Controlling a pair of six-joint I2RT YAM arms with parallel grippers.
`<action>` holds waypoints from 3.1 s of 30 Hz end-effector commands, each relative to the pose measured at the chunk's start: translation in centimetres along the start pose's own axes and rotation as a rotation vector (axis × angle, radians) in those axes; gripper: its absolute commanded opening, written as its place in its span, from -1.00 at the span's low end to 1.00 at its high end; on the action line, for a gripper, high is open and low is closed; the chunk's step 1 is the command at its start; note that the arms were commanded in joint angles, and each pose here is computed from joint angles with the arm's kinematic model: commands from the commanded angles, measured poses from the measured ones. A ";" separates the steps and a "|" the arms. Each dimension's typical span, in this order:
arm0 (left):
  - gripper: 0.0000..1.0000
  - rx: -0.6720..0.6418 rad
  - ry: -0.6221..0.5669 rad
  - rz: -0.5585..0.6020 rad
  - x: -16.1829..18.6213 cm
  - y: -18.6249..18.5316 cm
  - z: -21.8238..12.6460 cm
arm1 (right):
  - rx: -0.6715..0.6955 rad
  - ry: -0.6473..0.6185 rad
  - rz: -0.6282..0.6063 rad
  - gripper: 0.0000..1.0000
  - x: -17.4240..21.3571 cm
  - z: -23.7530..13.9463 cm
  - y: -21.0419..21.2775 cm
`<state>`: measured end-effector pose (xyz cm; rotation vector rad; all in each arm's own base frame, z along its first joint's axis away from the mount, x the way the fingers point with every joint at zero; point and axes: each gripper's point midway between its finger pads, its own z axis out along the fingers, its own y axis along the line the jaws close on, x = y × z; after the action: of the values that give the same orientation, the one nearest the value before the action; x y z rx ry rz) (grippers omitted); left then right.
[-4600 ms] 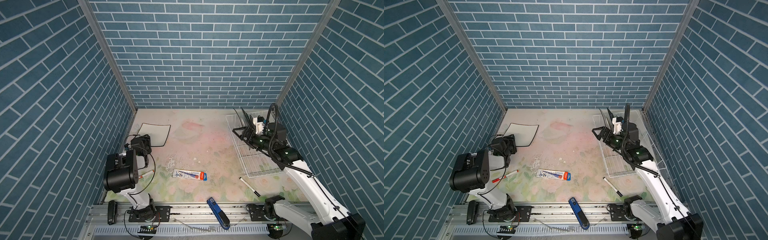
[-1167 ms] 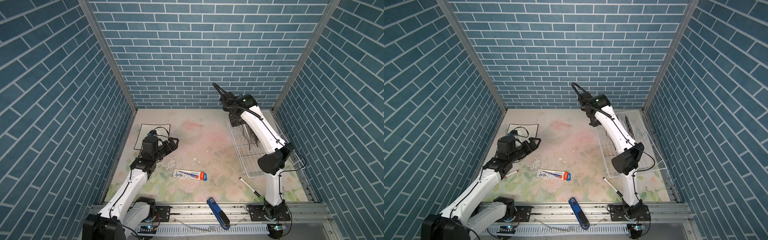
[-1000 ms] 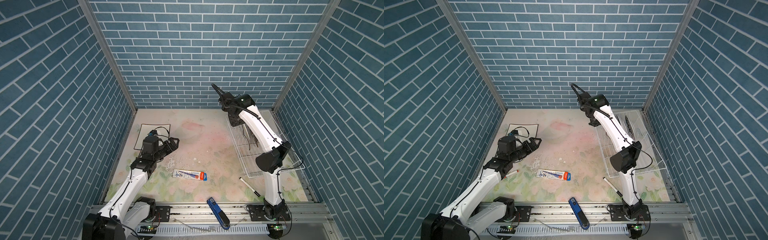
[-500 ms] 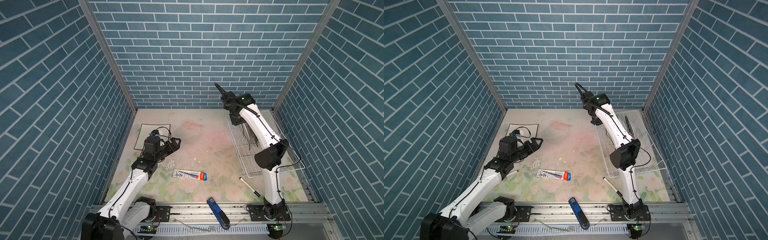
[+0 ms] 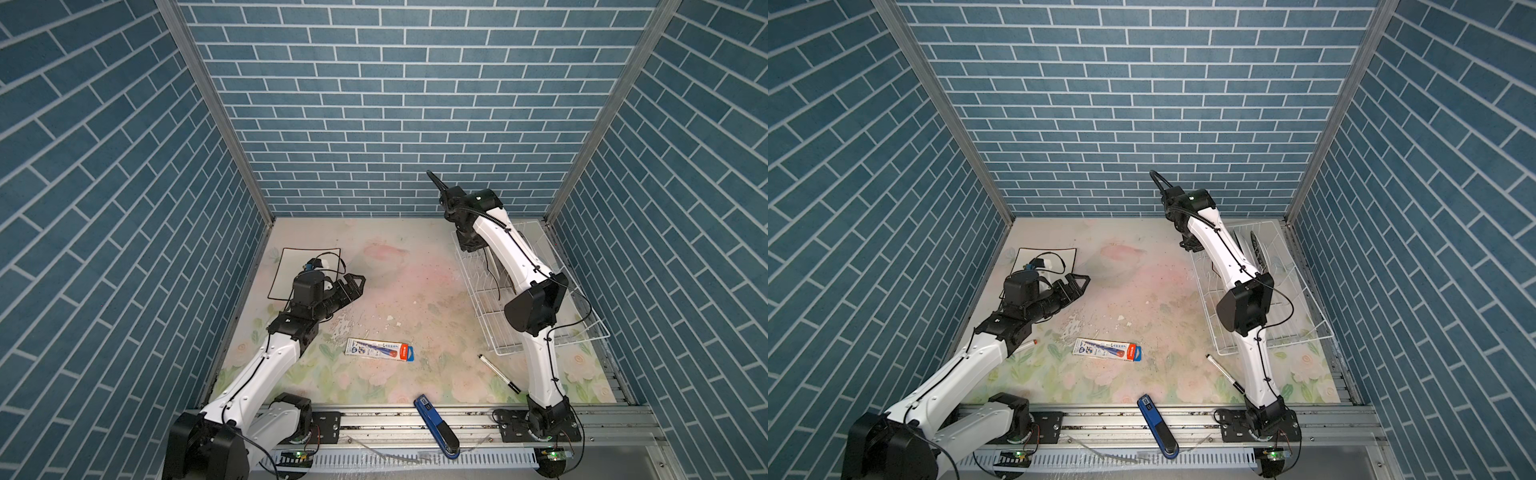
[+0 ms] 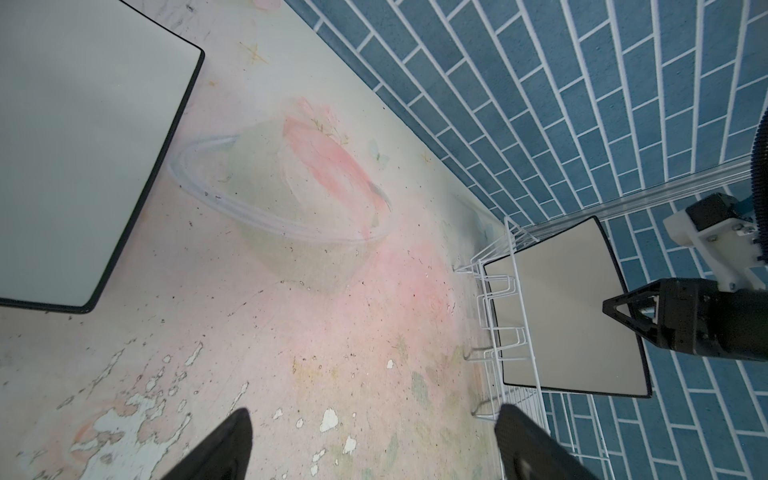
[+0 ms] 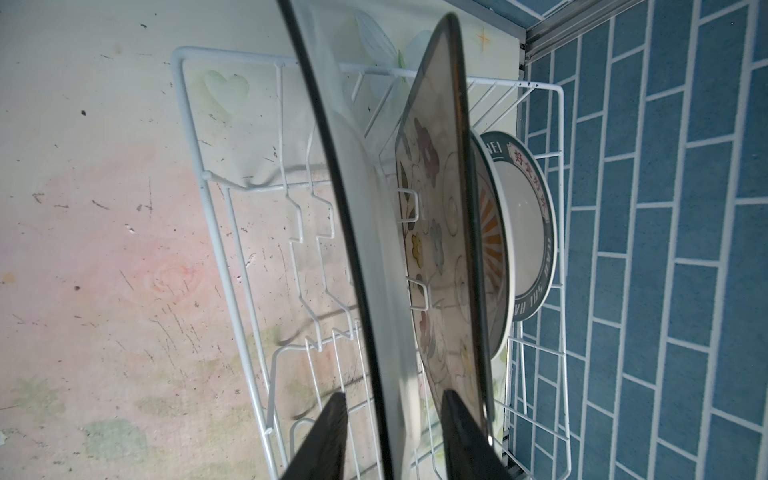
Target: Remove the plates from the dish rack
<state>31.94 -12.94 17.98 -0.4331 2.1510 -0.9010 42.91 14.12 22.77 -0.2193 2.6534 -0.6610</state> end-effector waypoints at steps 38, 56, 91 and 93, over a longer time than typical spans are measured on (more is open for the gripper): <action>0.86 0.019 -0.007 0.005 0.1 -0.4 0.1 | 0.046 0.064 -0.045 -0.50 0.7 2.9 0.0; 0.85 0.022 -0.002 0.004 0.2 -0.4 0.1 | 0.055 0.089 -0.056 -0.41 1.0 3.6 -0.2; 0.85 0.025 -0.015 -0.006 0.1 -0.4 0.0 | 0.059 0.118 -0.081 -0.70 1.6 4.5 0.1; 0.85 0.024 -0.016 -0.006 0.1 -0.3 -0.1 | 0.059 0.116 -0.080 -0.72 1.6 4.5 0.1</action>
<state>31.90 -13.18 18.32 -0.4383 2.1302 -0.9244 43.71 12.49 19.75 -0.2974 2.7123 -0.7520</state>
